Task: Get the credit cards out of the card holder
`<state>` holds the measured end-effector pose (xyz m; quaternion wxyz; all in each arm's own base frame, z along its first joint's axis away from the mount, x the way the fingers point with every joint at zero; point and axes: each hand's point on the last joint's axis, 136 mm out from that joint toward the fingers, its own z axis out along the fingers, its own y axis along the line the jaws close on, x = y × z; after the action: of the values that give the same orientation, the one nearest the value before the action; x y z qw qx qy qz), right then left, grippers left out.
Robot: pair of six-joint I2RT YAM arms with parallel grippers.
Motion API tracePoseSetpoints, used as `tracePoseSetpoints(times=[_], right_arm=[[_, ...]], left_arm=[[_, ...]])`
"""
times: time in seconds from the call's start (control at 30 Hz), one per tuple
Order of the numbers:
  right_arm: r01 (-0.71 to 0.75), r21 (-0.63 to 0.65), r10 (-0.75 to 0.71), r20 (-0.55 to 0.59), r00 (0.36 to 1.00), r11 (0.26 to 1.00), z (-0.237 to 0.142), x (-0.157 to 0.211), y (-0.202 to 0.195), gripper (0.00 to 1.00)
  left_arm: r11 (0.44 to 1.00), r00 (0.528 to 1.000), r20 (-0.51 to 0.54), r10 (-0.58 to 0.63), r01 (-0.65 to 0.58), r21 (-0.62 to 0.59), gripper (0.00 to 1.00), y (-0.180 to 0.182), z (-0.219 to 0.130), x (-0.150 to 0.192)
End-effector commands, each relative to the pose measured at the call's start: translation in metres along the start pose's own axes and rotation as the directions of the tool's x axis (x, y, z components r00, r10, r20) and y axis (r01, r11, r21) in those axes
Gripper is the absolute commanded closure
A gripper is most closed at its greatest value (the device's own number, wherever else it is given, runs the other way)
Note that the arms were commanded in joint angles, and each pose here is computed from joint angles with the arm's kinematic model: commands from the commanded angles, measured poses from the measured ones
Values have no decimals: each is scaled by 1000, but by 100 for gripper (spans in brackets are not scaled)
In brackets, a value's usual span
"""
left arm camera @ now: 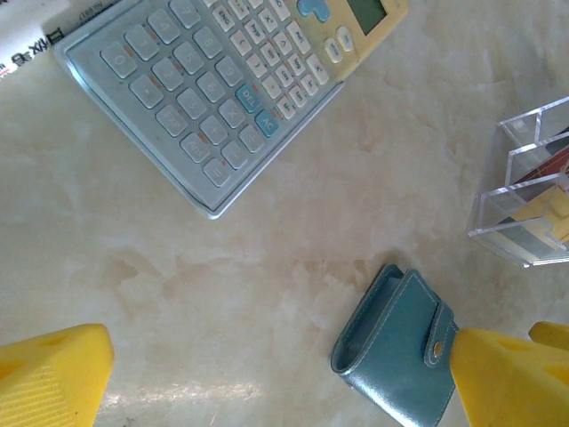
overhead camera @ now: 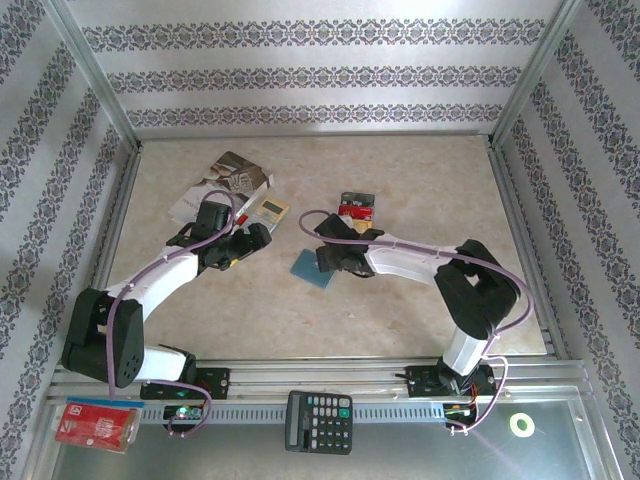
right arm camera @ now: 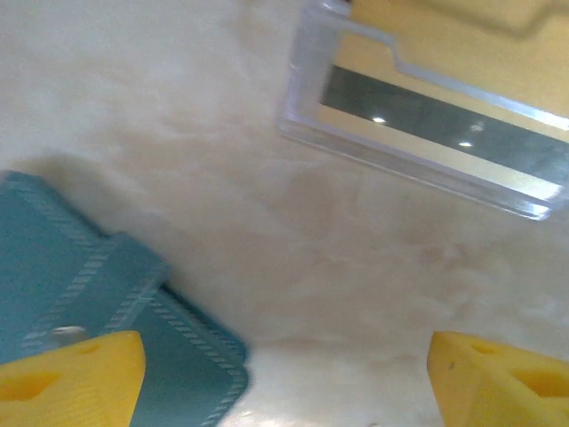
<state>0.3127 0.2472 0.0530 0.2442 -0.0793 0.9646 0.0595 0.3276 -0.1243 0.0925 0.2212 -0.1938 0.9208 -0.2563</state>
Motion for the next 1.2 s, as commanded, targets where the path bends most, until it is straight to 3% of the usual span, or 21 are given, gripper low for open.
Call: tracePoseSetpoints(times=[0.0,0.17,0.47,0.63,0.73,1.0,1.17], right_arm=[[-63,-246,61,-15,998,967,-6,-17,37,17],[-127,-328,88,-131,988,936,15,-13,44,28],[-206,-311,136,-232,963,928,12,15,39,38],[-258,-494,102,-320,942,830,-9,34,80,39],[-267,-586,74,-332,940,765,-21,34,99,46],[-230,-451,169,-173,970,863,-22,0,45,48],[-201,-428,129,-192,973,881,-16,0,46,50]], left_arm=[[998,1000,14,22,-23,63,2,-17,0,-3],[998,1000,-4,4,-4,66,2,-15,4,4],[996,998,-64,0,6,85,4,-21,13,20],[998,994,-105,-14,21,66,7,-16,17,31],[998,993,-118,-14,22,65,8,-15,19,38],[995,972,-234,16,7,97,17,-27,29,76],[992,961,-273,39,-4,127,24,-29,37,94]])
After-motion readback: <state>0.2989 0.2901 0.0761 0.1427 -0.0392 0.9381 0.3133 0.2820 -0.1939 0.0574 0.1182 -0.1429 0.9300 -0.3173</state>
